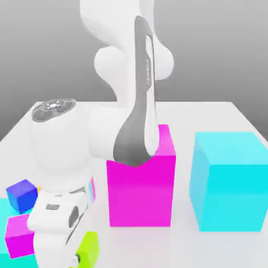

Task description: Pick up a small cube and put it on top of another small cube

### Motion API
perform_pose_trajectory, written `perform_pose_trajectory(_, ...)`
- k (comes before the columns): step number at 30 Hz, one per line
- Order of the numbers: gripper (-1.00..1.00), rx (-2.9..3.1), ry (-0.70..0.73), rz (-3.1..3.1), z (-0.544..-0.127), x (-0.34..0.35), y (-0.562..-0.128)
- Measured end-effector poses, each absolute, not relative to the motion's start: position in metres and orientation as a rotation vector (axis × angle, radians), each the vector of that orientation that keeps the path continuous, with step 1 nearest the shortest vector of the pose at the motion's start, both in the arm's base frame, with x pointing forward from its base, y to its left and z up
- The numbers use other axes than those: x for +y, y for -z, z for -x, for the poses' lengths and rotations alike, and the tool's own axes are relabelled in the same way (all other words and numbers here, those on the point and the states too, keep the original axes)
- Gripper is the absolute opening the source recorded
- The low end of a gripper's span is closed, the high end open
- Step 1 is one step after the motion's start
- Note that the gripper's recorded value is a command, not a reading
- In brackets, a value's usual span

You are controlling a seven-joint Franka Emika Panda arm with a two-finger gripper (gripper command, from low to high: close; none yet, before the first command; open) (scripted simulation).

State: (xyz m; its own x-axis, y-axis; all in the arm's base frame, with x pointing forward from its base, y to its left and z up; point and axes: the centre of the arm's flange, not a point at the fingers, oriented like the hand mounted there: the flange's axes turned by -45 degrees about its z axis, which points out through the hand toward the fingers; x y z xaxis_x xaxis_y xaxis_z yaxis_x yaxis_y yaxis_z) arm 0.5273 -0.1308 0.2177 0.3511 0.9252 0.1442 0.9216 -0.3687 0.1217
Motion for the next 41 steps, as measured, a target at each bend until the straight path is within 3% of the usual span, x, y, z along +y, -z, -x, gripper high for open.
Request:
perform_pose_trajectory(5,-1.0,1.322,-0.513,-2.749,-0.54,-0.176,-0.259)
perform_pose_trajectory(8,-1.0,1.095,-0.585,-2.785,-0.525,-0.221,-0.294)
perform_pose_trajectory(15,-1.0,1.132,-0.377,-2.735,-0.422,-0.267,-0.311)
perform_pose_trajectory(27,-1.0,1.676,-0.013,-2.647,-0.265,-0.248,-0.252)
perform_pose_trajectory(34,-1.0,1.722,0.079,-2.679,-0.246,-0.251,-0.214)
perform_pose_trajectory(41,-1.0,1.731,0.08,-2.685,-0.245,-0.25,-0.188)
